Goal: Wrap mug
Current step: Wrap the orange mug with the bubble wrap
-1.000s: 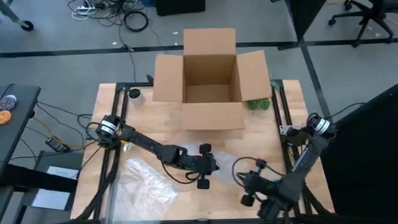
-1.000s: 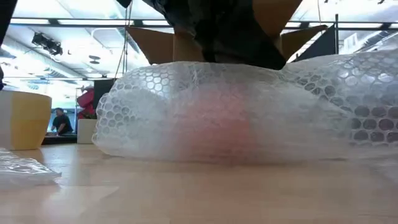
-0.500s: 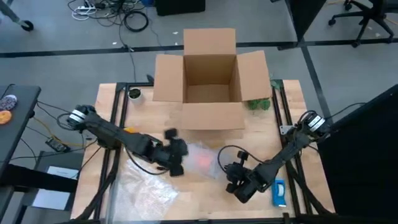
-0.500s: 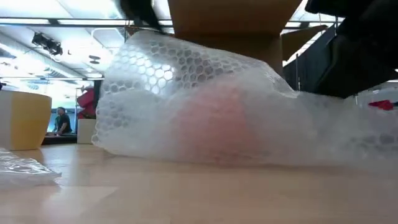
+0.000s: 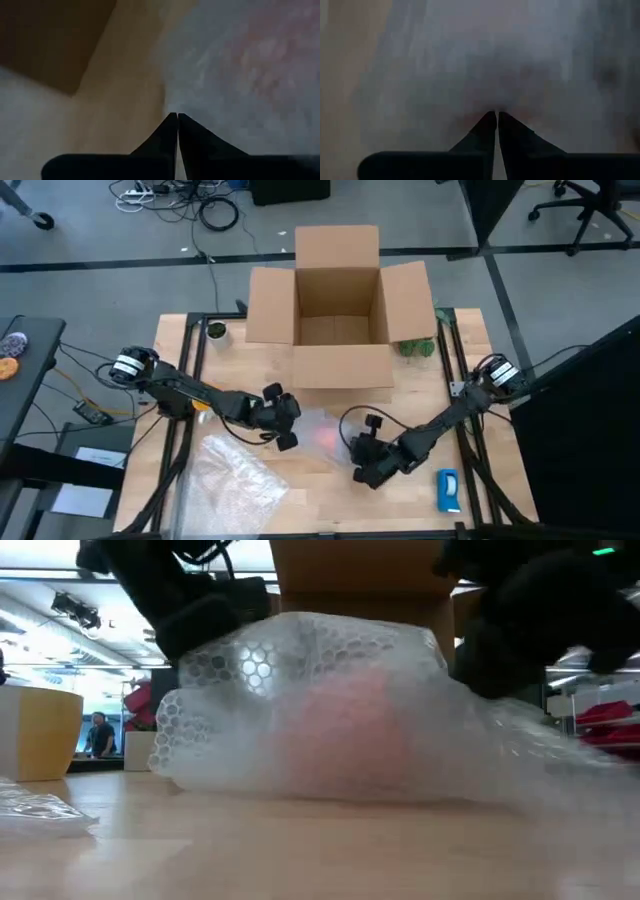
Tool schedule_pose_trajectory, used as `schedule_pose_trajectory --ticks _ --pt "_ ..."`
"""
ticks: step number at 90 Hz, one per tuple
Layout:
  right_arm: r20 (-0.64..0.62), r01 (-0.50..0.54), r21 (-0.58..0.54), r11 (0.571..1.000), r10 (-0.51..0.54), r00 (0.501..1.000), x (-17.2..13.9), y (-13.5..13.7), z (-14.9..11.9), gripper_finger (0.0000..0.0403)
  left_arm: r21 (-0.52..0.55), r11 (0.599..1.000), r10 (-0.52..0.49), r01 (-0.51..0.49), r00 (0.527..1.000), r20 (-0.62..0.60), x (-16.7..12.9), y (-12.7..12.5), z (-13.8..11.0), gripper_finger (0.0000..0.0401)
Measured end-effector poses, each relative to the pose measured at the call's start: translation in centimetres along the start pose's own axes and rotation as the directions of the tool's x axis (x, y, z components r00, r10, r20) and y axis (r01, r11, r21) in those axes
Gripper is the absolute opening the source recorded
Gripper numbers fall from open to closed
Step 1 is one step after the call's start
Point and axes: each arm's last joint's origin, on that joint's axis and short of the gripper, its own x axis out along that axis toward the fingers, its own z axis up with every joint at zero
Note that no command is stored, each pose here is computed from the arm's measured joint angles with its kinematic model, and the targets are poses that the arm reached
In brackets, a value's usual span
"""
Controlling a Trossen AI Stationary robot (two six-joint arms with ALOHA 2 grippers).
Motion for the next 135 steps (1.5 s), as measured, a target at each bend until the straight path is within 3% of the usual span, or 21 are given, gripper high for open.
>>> schedule_pose_trajectory --ticks 15,39,55,85,114,135 --pt "0.112 -0.064 -0.059 0.996 0.070 0.991 3.6 -0.1 1.4 0.0000 0.009 0.999 -0.049 0.049 0.998 0.027 1.7 -0.7 -0.2 0.0000" --pt "0.294 0.107 -0.059 0.992 -0.085 0.952 7.0 0.2 1.9 0.0000 0.026 0.999 -0.025 0.026 0.999 -0.043 4.1 -1.1 -1.8 0.0000" --pt "0.266 0.100 -0.002 0.995 -0.096 0.959 8.1 0.0 1.2 0.0000 0.030 0.999 -0.022 0.024 0.998 -0.054 4.1 -1.1 -1.9 0.0000" --pt "0.184 0.017 -0.049 0.999 -0.007 0.983 3.4 0.5 1.6 0.0000 0.015 0.993 -0.114 0.114 0.993 -0.026 4.1 -1.7 -1.4 0.0000" --pt "0.170 -0.036 -0.030 0.999 0.040 0.985 0.7 0.7 1.9 0.0000 0.014 0.995 -0.100 0.100 0.995 -0.022 4.1 -1.7 -1.4 0.0000" --pt "0.101 -0.086 0.011 0.996 0.084 0.991 -3.0 0.4 1.5 0.0000 0.015 0.996 -0.093 0.093 0.995 -0.021 4.1 -1.6 -1.4 0.0000"
